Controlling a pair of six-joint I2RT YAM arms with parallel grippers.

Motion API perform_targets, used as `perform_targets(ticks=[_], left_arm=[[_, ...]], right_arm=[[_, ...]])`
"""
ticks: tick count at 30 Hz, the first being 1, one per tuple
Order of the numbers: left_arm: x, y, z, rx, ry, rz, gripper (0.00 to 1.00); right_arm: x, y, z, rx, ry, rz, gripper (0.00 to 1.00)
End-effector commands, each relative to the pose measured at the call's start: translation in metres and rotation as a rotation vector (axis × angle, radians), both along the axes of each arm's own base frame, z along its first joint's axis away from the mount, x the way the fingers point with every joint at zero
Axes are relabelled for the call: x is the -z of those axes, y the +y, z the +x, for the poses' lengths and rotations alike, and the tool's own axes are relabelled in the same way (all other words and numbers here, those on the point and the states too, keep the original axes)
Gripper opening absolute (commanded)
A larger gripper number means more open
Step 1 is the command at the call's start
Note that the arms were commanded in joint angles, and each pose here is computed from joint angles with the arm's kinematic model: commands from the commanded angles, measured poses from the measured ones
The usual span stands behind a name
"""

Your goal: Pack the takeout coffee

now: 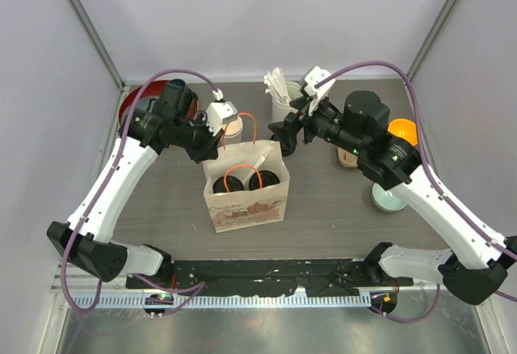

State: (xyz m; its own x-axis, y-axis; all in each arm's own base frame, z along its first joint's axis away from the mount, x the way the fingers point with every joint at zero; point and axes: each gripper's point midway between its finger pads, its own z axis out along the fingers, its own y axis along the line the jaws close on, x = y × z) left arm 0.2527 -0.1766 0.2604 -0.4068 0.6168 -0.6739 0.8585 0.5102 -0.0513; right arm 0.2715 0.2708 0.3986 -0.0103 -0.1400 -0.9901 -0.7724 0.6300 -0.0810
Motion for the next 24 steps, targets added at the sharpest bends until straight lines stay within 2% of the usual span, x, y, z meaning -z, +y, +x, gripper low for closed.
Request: perform_targets(ticks=[1, 13, 24], left_arm=[[-0.012, 0.014, 0.008, -0.005, -0.081, 0.036, 0.00], [-0.017, 0.063, 0.029, -0.020, -0.108, 0.039, 0.00], [-0.009, 0.052, 0.053, 0.129, -0.143, 0.013, 0.00]], right_arm=[[-0.016, -0.016, -0.001, 0.068, -0.023, 0.022, 0.81], [-0.002, -0.019, 0.000, 0.074, -0.006, -0.020, 0.81], [0.002, -0.016, -0.004, 0.039, -0.001, -0.029, 0.81]])
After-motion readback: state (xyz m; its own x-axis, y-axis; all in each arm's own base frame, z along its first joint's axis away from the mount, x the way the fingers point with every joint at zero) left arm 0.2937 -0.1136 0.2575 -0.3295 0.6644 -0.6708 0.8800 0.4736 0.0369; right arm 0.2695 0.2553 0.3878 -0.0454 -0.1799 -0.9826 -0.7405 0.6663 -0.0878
